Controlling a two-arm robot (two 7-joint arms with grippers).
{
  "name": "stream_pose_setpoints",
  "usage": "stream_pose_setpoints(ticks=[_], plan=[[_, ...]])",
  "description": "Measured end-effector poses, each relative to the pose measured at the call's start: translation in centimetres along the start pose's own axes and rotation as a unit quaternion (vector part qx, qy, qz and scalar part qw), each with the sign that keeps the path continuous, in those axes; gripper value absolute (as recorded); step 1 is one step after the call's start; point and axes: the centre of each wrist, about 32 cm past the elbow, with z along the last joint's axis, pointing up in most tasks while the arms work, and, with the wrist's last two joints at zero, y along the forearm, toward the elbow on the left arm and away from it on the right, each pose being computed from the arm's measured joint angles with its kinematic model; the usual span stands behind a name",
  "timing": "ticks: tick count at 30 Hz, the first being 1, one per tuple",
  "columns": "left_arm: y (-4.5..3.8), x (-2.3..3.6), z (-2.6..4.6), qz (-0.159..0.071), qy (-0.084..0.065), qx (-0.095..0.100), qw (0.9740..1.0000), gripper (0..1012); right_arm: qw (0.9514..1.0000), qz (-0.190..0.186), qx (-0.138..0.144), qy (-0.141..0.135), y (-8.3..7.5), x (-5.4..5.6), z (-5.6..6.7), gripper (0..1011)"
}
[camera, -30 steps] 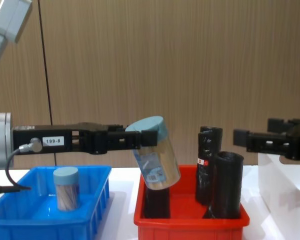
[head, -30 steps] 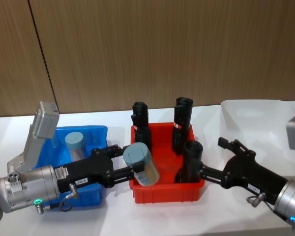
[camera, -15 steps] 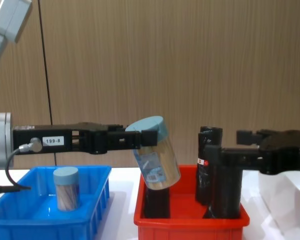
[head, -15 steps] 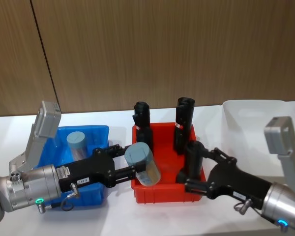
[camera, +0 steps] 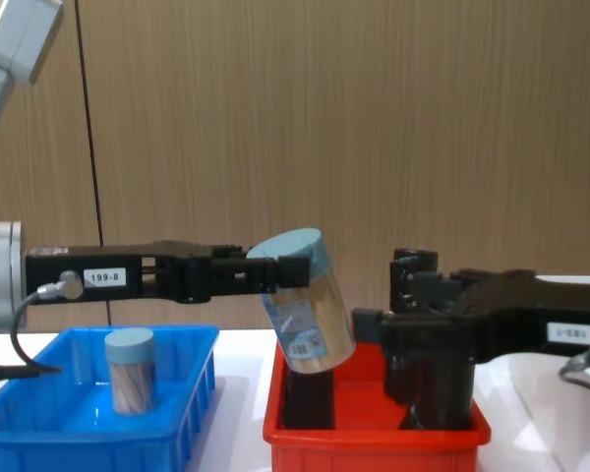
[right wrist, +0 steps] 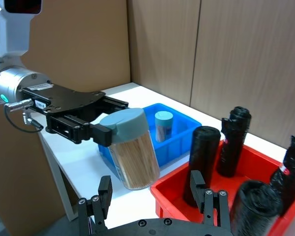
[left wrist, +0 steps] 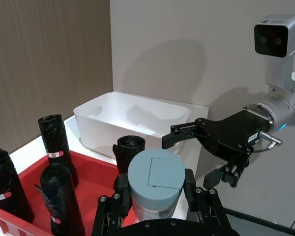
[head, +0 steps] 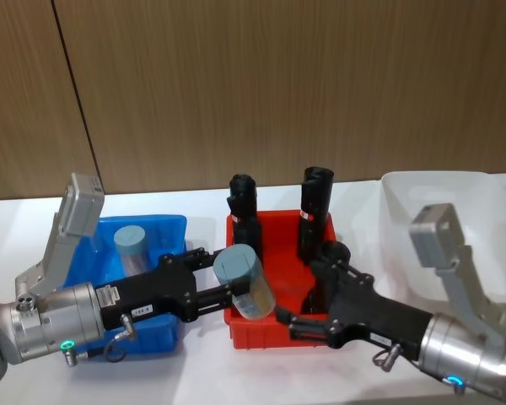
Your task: Pick the cotton swabs from the blue box and place them into the white box.
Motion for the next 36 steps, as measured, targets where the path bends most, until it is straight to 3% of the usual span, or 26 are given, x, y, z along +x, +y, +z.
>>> stream_pose_setpoints(ticks=[13, 36], plan=[[0.0, 0.0, 0.0, 0.0, 0.0, 0.0, 1.0, 657, 0.9995, 0.026, -0.011, -0.014, 2.4, -0.5, 0.1, 1002], [0.0, 0.0, 0.0, 0.0, 0.0, 0.0, 1.0, 657, 0.9987, 0.039, -0.017, -0.027, 5.3, -0.6, -0.1, 988]])
